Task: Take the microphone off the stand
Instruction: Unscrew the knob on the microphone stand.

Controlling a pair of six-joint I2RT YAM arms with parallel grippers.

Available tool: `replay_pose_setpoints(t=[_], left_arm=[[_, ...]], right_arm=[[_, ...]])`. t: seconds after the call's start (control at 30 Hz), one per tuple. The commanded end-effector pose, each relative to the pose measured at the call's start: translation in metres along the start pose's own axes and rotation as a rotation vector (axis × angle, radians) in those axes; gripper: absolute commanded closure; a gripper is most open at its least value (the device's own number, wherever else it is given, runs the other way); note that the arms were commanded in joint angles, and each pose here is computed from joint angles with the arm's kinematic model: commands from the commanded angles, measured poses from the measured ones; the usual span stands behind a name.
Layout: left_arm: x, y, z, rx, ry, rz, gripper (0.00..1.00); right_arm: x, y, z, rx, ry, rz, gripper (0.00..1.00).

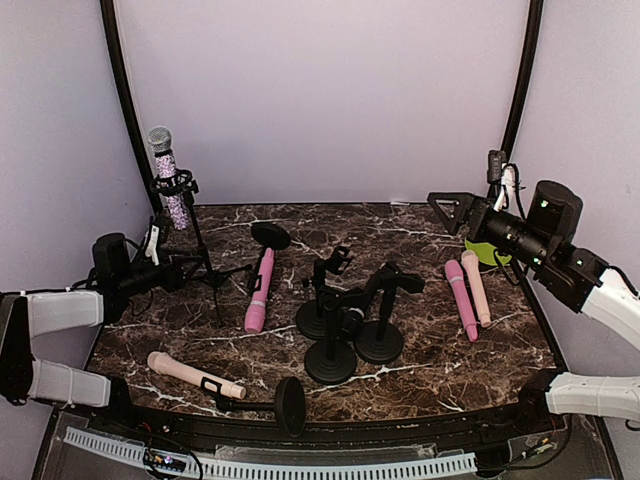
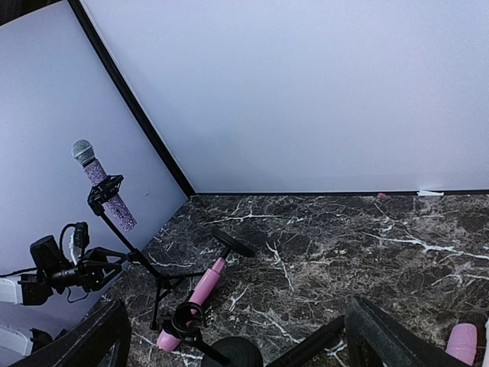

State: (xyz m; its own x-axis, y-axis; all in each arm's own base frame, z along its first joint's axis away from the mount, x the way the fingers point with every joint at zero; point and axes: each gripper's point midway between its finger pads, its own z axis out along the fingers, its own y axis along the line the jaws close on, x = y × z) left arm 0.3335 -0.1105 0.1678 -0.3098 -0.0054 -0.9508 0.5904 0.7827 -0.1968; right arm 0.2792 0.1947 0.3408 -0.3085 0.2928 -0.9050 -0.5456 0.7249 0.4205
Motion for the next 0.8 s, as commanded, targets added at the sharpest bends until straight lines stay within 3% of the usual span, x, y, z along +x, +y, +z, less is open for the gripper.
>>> replay_pose_setpoints(t=[0.0, 0.27, 0.47, 0.77], left_arm=[[-0.001, 0.008, 0.006, -0.023, 0.035, 0.054, 0.47], [-0.006, 0.017, 0.008, -0.067, 0.022, 0.101, 0.51], [-0.006, 0.022, 0.012, -0.076, 0.041, 0.100, 0.65], [-0.008, 0.021, 0.017, -0.043, 0.041, 0.099, 0.74]], right_arm=[[-0.004, 0.001, -0.003, -0.006, -0.020, -0.014, 0.01], [-0.004, 0.000, -0.004, -0.003, -0.020, -0.017, 0.01], [-0.004, 0.001, -0.003, -0.005, -0.016, -0.016, 0.01], [-0.005, 0.001, -0.005, -0.001, -0.017, -0.018, 0.01]])
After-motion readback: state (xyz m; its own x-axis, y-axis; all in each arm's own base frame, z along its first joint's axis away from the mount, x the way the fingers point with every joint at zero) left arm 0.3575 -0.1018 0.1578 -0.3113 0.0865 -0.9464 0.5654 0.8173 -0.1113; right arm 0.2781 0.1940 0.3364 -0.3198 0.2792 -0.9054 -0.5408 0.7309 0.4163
